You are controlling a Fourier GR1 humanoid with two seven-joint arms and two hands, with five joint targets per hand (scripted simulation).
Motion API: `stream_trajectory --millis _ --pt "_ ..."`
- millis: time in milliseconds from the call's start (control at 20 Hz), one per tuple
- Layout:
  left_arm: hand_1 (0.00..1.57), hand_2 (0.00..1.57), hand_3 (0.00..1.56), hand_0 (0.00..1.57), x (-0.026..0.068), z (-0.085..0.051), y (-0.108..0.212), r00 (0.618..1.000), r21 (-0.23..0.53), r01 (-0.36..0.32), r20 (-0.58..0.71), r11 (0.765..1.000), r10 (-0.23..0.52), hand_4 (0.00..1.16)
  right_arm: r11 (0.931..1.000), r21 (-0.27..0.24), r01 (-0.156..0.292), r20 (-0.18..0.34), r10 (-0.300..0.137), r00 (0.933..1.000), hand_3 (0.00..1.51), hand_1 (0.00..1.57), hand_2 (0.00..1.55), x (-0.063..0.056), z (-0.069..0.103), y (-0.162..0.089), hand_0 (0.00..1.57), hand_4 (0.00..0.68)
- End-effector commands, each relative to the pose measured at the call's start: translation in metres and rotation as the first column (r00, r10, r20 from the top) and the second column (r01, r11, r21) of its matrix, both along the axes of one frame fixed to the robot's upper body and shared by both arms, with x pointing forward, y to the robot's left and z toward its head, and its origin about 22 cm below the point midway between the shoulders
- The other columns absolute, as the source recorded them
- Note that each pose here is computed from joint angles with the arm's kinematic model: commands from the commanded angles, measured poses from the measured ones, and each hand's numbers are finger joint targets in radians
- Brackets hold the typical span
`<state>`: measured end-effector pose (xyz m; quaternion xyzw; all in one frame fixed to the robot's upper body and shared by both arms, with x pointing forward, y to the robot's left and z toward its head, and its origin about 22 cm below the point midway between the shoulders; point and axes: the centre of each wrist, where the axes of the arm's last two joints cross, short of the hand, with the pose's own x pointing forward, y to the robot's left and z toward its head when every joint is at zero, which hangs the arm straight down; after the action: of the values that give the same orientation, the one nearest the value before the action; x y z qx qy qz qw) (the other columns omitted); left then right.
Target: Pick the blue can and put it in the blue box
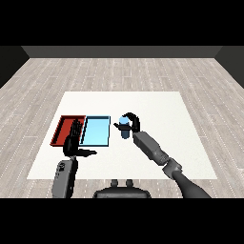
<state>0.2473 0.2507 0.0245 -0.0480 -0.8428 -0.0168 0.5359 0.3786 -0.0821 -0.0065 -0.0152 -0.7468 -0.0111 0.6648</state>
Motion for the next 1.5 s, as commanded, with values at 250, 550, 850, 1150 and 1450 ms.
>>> stream_trajectory --millis 250,550,850,1150,1450 --pt "0.0 0.0 0.0 0.0 0.0137 -0.02 -0.05 0.987 0.047 0.116 -0.114 0.992 -0.11 0.0 0.9972 -0.073 -0.017 0.163 0.029 0.9863 1.4 1.43 1.45 0.007 0.048 -0.007 1.43 0.617" --pt "0.0 0.0 0.0 0.0 0.0153 -0.011 -0.074 0.974 0.002 0.173 -0.147 0.985 -0.171 0.0 0.989 -0.144 -0.034 0.17 0.059 0.9837 1.4 1.44 1.45 -0.001 0.061 -0.012 1.44 0.606" --pt "0.0 0.0 0.0 0.0 0.0216 -0.01 -0.073 0.973 -0.01 0.176 -0.148 0.984 -0.175 0.0 0.989 -0.143 -0.04 0.159 0.062 0.9854 1.4 1.44 1.45 -0.055 0.057 -0.058 1.44 0.606" --pt "0.0 0.0 0.0 0.0 0.0182 -0.008 -0.103 0.95 -0.034 0.206 -0.235 0.978 -0.208 0.0 0.981 -0.176 -0.082 0.19 0.115 0.9749 1.4 1.45 1.45 -0.06 0.081 -0.06 1.45 0.612" --pt "0.0 0.0 0.0 0.0 0.018 -0.019 -0.135 0.95 0.002 0.21 -0.238 0.978 -0.203 0.0 0.9831 -0.161 -0.087 0.175 0.115 0.9778 1.4 1.48 1.47 -0.059 0.08 -0.037 1.48 0.619"
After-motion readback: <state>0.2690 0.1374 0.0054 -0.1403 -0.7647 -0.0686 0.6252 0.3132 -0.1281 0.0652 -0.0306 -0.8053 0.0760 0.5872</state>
